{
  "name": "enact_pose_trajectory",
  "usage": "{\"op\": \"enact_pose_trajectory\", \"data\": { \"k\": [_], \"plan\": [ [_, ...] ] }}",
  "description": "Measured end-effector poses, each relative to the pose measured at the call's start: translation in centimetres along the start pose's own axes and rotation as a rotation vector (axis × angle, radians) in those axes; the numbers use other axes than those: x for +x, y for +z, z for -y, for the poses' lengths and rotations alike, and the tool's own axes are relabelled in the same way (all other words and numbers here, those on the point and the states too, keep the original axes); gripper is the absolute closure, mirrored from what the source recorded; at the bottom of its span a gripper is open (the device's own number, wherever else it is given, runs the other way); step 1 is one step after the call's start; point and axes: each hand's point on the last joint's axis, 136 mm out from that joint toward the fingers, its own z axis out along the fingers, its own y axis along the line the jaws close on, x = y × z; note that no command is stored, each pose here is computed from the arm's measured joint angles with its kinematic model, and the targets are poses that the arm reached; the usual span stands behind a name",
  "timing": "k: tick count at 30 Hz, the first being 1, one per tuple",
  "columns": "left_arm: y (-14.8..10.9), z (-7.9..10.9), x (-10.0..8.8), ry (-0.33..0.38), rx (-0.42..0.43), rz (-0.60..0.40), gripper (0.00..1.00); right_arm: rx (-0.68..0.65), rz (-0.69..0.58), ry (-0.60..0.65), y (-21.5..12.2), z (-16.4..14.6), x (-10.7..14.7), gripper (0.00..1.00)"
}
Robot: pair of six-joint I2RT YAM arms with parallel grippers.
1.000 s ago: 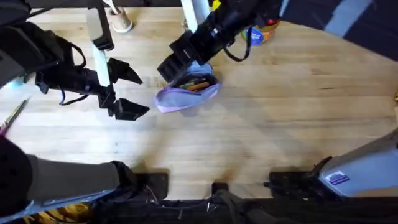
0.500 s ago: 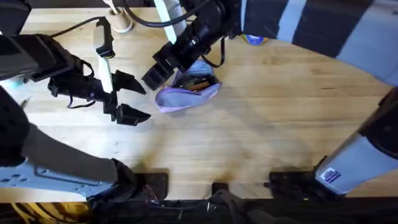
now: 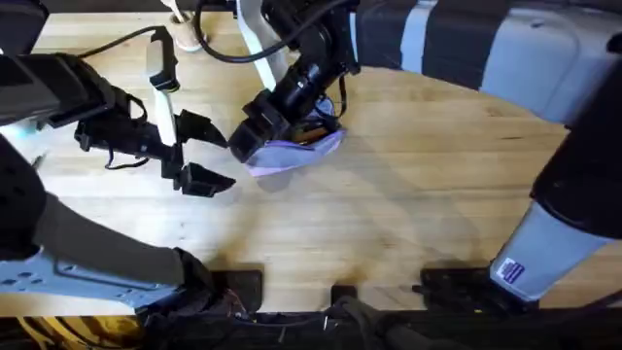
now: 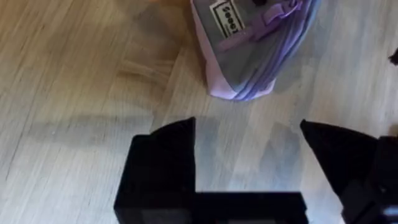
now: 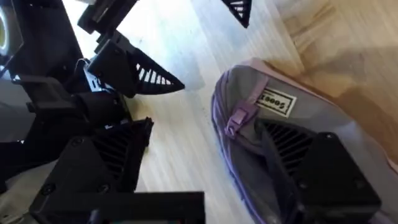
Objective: Unzip the bag, pick up the pens from the table one at a time and place them inside, then zip the bag closed.
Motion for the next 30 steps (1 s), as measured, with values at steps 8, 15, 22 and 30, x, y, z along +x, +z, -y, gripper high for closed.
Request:
{"op": "enact_pose_trajectory", "data": {
  "k": [8, 15, 22, 30],
  "plan": [
    [0.00, 0.08, -0.01, -0.003, 0.003, 0.000, 0.007, -0.008, -0.014, 0.011, -0.01, -0.15, 0.37, 0.011],
    [0.00, 0.08, -0.01, -0.003, 0.003, 0.000, 0.007, -0.039, -0.018, -0.002, -0.03, -0.68, 0.51, 0.069],
    [0.00, 0.08, -0.01, -0.003, 0.003, 0.000, 0.007, -0.040, -0.020, -0.004, 0.09, -0.63, 0.56, 0.416],
    [0.00, 0.14, -0.02, -0.005, 0.005, 0.001, 0.007, -0.057, -0.018, -0.013, 0.55, -0.79, 0.43, 0.334]
  ]
}}
